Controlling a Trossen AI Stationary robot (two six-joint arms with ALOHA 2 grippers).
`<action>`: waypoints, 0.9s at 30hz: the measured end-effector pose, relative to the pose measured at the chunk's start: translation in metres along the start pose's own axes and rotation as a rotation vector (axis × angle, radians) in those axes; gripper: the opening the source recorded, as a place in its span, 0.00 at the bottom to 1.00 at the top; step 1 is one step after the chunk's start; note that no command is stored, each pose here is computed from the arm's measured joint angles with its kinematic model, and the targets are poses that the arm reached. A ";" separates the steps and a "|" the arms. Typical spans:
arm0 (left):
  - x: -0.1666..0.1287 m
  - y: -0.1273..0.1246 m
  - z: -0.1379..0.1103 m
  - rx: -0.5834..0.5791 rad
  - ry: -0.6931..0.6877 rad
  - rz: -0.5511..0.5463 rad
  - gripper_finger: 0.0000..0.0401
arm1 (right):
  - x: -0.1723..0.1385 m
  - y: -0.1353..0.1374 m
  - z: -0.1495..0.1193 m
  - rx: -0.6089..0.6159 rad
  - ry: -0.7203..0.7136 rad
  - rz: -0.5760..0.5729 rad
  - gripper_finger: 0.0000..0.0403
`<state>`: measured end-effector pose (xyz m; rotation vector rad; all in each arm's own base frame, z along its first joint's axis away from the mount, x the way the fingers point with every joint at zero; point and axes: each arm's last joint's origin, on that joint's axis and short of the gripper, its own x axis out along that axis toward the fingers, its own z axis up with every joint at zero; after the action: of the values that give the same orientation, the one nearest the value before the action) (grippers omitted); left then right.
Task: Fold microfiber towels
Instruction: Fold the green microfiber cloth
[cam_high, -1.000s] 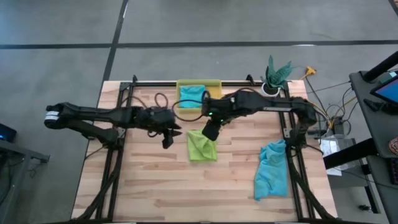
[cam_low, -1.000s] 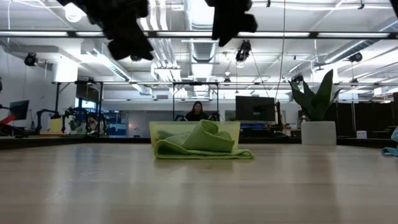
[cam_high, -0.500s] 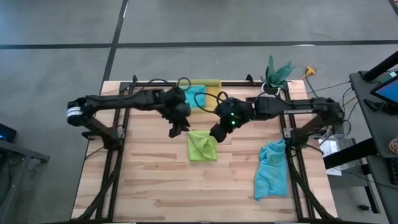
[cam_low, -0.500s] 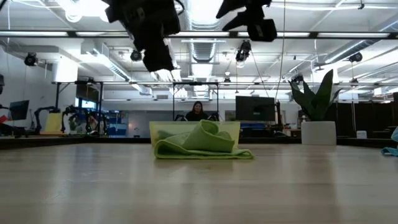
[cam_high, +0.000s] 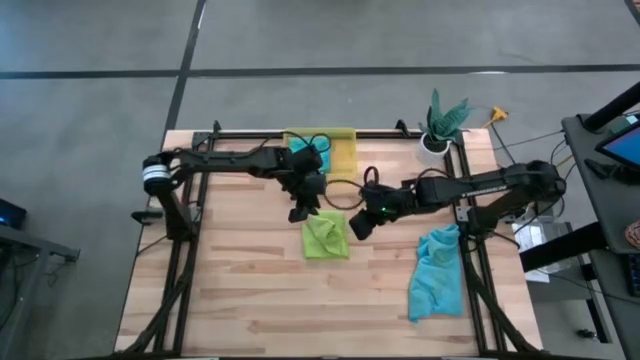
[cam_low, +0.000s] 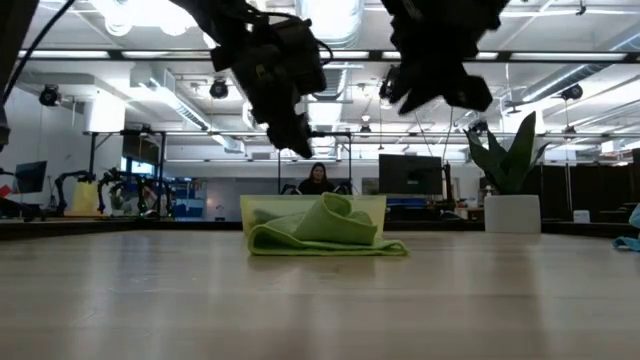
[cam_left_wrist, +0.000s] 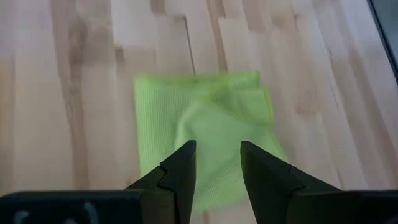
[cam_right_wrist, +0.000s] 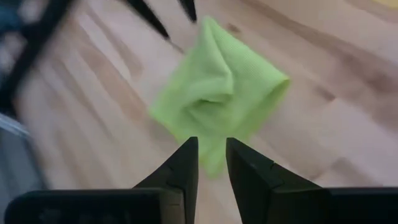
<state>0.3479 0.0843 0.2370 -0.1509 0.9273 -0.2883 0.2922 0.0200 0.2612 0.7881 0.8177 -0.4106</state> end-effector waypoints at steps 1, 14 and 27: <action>0.001 0.001 0.003 0.004 -0.007 0.002 0.28 | 0.005 -0.003 -0.003 -0.058 0.015 -0.016 0.19; 0.042 0.018 0.003 -0.142 0.079 -0.052 0.28 | 0.032 -0.015 -0.018 -0.159 -0.024 0.148 0.19; 0.053 0.018 0.007 0.087 0.040 -0.033 0.28 | 0.045 -0.031 -0.040 -0.067 0.102 0.167 0.19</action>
<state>0.3867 0.0848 0.1963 -0.0811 0.9511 -0.3626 0.2823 0.0283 0.1951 0.8127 0.8494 -0.1944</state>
